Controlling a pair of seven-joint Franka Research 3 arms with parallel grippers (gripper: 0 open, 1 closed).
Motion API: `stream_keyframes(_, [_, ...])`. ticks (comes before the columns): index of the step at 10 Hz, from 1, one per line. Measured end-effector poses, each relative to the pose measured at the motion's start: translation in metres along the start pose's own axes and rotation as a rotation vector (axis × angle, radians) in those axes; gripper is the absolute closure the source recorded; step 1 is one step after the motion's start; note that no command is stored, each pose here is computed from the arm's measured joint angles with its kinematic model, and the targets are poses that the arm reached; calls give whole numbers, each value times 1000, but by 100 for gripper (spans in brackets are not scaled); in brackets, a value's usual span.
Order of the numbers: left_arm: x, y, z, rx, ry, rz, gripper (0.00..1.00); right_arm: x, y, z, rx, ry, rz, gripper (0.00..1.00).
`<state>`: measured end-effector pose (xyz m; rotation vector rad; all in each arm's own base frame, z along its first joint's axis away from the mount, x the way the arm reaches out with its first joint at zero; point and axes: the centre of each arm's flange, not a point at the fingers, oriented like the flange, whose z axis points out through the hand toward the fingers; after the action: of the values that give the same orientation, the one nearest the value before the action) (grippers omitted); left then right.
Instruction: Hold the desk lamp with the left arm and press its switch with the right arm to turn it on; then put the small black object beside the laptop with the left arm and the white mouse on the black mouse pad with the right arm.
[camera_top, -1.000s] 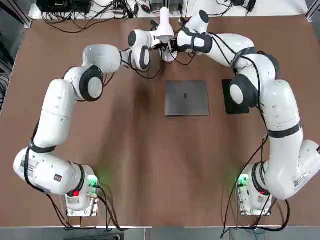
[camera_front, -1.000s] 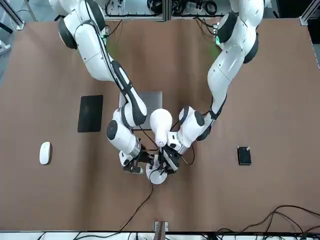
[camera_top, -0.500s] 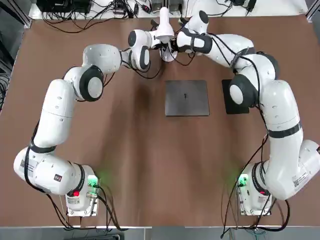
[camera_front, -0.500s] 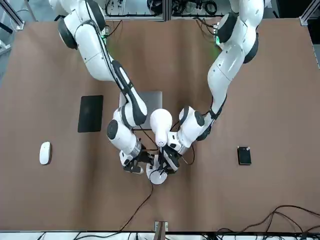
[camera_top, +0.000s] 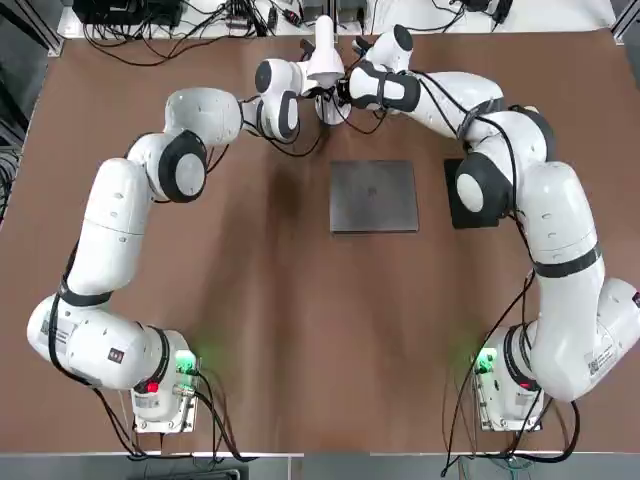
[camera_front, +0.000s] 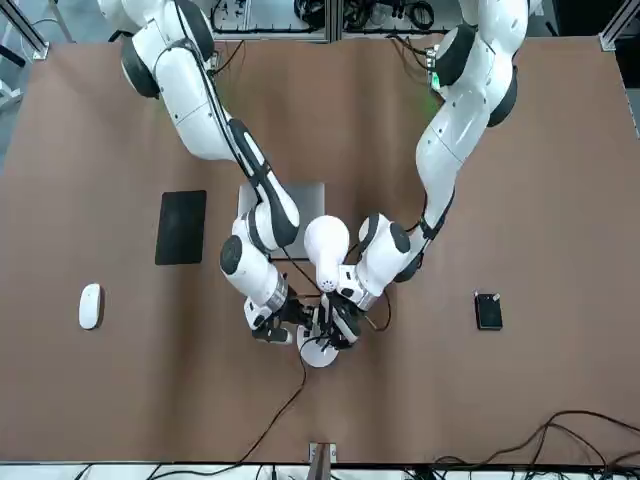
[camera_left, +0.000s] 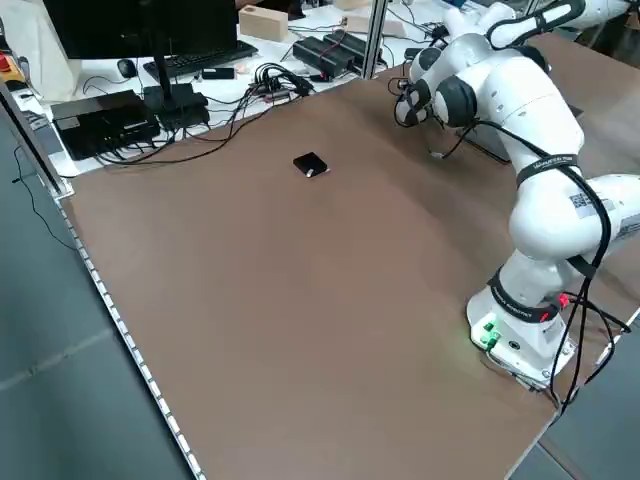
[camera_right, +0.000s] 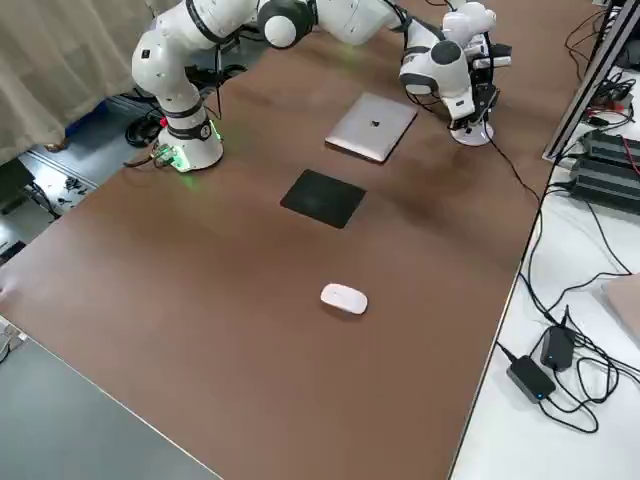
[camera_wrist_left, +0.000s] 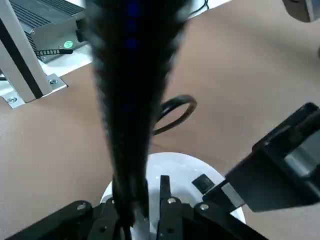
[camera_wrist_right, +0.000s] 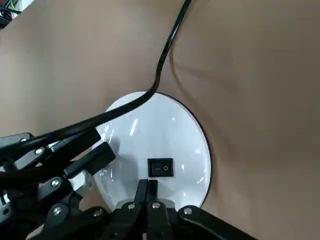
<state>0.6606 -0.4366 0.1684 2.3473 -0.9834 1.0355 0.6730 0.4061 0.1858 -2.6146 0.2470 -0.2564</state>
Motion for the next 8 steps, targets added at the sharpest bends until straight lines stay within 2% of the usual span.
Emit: stream_keyframes(8, [0,0,0,0,0,0,78,0,0,0,-1,0,-4,99])
